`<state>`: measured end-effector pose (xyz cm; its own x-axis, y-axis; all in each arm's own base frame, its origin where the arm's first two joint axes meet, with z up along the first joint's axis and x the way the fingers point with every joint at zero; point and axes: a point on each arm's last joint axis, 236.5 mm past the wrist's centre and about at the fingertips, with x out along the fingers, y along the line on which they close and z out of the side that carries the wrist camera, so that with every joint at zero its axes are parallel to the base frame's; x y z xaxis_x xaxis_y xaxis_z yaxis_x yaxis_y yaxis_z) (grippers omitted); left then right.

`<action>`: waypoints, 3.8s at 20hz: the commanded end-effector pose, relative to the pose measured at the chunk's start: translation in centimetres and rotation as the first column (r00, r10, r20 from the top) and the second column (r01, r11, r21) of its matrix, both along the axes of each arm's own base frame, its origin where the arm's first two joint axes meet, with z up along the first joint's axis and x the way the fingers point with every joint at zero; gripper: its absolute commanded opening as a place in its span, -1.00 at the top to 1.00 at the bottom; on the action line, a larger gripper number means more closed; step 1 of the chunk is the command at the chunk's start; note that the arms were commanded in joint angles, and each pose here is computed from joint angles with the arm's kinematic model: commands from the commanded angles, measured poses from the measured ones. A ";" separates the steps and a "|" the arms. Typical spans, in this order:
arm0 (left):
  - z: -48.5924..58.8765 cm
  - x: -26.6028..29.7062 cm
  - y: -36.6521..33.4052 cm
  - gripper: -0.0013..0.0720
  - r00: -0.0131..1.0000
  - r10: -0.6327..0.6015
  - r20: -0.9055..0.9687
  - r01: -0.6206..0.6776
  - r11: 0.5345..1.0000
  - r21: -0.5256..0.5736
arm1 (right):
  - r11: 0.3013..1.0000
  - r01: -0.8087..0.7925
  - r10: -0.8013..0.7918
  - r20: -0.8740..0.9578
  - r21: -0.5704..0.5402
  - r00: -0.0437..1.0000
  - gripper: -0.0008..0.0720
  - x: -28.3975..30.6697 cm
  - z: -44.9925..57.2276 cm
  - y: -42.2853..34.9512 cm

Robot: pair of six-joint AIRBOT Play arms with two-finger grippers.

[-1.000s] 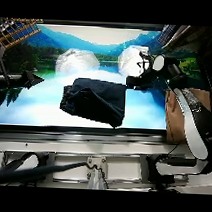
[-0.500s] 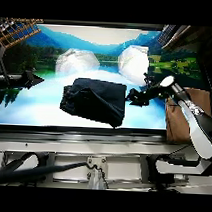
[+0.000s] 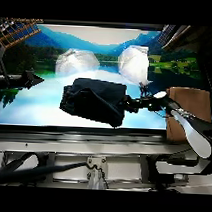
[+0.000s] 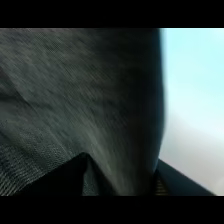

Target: Fold the clothes and pants, and hang the long-sleeved shirts on hangers.

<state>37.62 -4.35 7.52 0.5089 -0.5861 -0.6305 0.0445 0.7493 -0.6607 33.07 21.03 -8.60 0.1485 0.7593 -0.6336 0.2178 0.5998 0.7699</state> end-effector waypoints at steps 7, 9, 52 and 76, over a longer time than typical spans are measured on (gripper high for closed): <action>0.0 -0.3 -0.3 0.91 1.000 -0.014 -0.010 0.014 1.000 -0.007 | 0.994 0.042 -0.021 0.198 -0.102 0.980 0.90 5.3 3.4 0.0; 0.0 -0.3 -0.3 0.91 1.000 -0.014 -0.010 0.014 1.000 -0.007 | 0.982 0.078 -0.039 0.220 -0.172 0.975 0.90 7.5 5.6 -4.5; 0.0 -0.3 -0.3 0.91 1.000 -0.014 -0.010 0.014 1.000 -0.007 | 0.285 0.496 -0.601 0.250 -0.820 0.759 0.91 -12.6 17.1 -42.7; 0.0 -0.3 -0.3 0.91 1.000 -0.014 -0.010 0.014 1.000 -0.007 | 0.759 0.352 0.129 0.656 -0.548 0.743 -0.79 4.2 26.8 -21.2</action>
